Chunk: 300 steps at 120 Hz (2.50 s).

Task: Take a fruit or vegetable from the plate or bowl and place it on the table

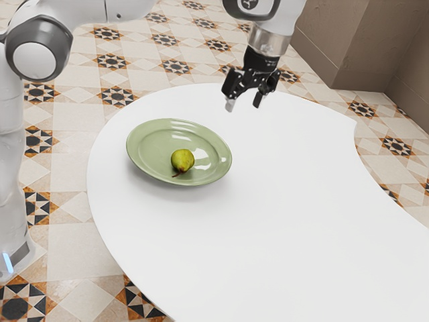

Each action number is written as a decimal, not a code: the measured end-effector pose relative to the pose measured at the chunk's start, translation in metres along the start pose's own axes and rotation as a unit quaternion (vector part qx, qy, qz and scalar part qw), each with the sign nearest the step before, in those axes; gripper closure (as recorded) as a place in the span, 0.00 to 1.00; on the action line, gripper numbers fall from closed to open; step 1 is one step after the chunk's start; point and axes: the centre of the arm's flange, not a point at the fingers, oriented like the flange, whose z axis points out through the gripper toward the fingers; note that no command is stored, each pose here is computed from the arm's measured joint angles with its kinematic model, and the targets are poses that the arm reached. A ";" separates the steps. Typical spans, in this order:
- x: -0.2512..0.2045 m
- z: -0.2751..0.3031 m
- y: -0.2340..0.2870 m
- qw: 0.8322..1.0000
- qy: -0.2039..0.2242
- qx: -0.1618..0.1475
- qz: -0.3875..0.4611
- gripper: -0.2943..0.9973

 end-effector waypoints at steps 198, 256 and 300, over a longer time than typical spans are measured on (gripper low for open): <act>0.124 0.156 -0.075 0.934 0.003 -0.080 0.348 0.23; 0.114 0.193 -0.053 0.927 -0.037 -0.058 0.370 0.23; 0.109 0.204 -0.045 0.925 -0.062 -0.065 0.370 0.23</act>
